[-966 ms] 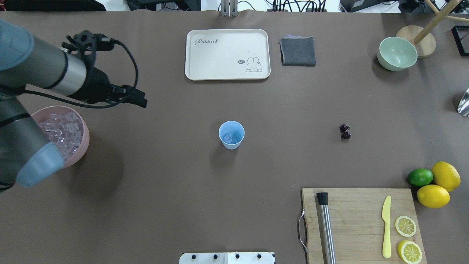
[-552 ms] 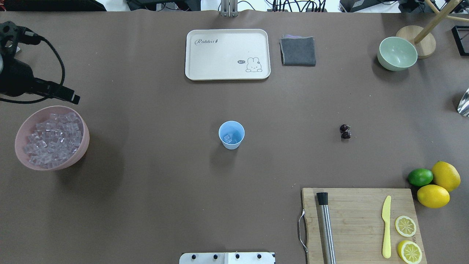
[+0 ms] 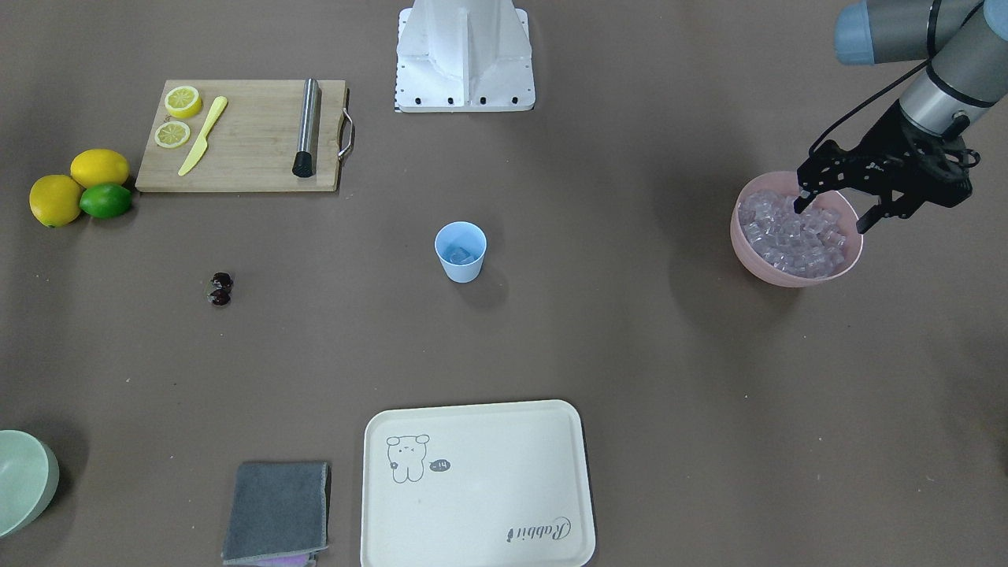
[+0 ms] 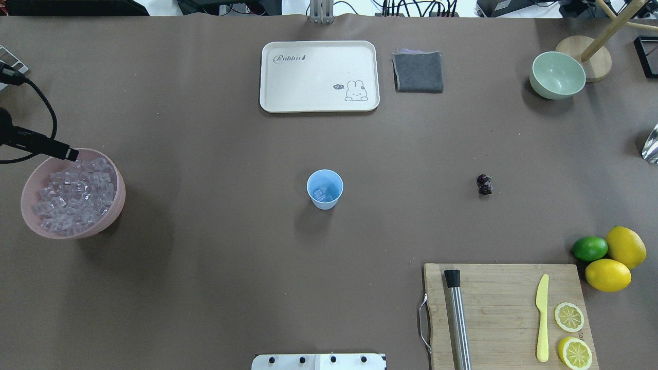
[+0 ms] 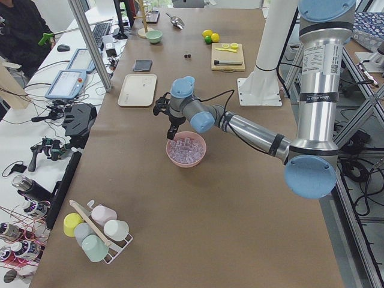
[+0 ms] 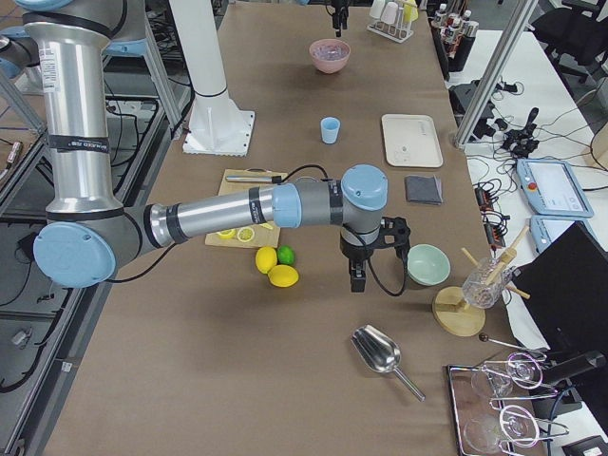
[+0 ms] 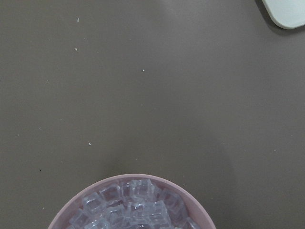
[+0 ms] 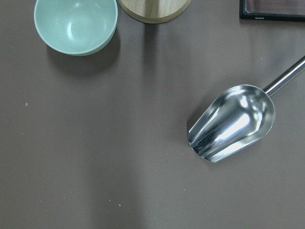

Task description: Put ice and cherries in cup

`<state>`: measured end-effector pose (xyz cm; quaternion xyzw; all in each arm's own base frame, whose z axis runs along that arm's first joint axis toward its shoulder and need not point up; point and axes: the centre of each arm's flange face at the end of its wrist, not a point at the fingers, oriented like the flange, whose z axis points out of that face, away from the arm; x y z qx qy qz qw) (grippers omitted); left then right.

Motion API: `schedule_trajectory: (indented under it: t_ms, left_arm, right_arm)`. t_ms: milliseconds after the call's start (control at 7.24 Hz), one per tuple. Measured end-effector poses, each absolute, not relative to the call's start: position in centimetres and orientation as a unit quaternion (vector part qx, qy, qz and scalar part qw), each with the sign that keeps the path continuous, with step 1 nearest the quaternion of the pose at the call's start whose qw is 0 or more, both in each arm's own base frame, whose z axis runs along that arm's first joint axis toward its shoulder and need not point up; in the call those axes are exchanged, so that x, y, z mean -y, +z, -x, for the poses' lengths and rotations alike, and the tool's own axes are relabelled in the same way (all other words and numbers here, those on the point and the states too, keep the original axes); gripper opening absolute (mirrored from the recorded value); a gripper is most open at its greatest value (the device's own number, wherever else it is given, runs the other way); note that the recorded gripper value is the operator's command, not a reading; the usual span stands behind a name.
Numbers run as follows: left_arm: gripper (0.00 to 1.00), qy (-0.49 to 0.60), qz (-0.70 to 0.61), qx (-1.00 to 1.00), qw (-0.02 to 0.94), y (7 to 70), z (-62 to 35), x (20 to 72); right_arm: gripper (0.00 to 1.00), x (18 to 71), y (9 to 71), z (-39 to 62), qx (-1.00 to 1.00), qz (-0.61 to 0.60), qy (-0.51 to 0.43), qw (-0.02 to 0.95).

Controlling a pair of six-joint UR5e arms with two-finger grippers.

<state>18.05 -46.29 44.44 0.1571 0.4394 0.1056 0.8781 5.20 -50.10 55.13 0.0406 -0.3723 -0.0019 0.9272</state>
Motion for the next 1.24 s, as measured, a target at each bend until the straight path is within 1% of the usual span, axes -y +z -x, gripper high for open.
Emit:
schedule_trajectory:
  t_ms: [138,552,1242]
  left_arm:
    - [0.97,0.092,-0.154,-0.445,0.877,45.6,-18.0,45.9]
    - [0.97,-0.003,-0.115,-0.461,0.880,47.9,-17.2,44.3]
    - [0.97,-0.162,-0.068,-0.435,0.883,48.2,-21.2,42.4]
  right_arm:
    - [1.00,50.1,55.1,-5.2,0.372,-0.041,-0.003,0.927]
    - [1.00,50.0,55.0,-5.2,0.371,-0.042,-0.003,0.928]
    - [1.00,50.4,54.2,-4.8,0.371,-0.047,-0.006,0.927]
